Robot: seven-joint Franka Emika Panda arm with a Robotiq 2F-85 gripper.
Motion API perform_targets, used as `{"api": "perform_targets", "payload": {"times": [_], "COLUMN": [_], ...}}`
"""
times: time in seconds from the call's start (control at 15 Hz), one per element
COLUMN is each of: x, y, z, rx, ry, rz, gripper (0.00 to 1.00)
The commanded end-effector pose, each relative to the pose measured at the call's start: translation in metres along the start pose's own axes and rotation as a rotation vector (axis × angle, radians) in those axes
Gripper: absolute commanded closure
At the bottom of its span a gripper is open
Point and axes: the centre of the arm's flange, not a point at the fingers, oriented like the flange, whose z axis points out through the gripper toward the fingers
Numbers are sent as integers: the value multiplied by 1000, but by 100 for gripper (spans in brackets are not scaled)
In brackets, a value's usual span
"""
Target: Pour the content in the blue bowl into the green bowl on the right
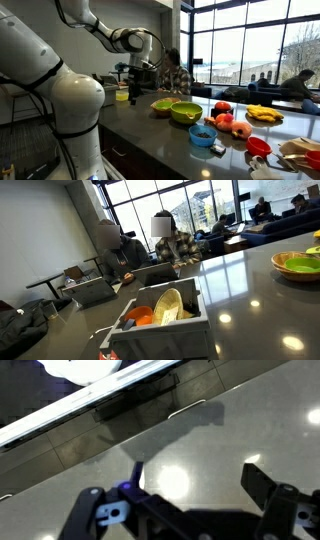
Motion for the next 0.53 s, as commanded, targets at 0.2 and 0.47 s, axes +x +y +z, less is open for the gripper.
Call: {"api": "perform_targets", "payload": {"times": [0.2, 0.47], "x": [21, 48], "y": [110, 138], "z": [30, 44], "rx": [196, 279], "ry": [49, 86], "rz": [273, 339], "gripper": [0, 0]}}
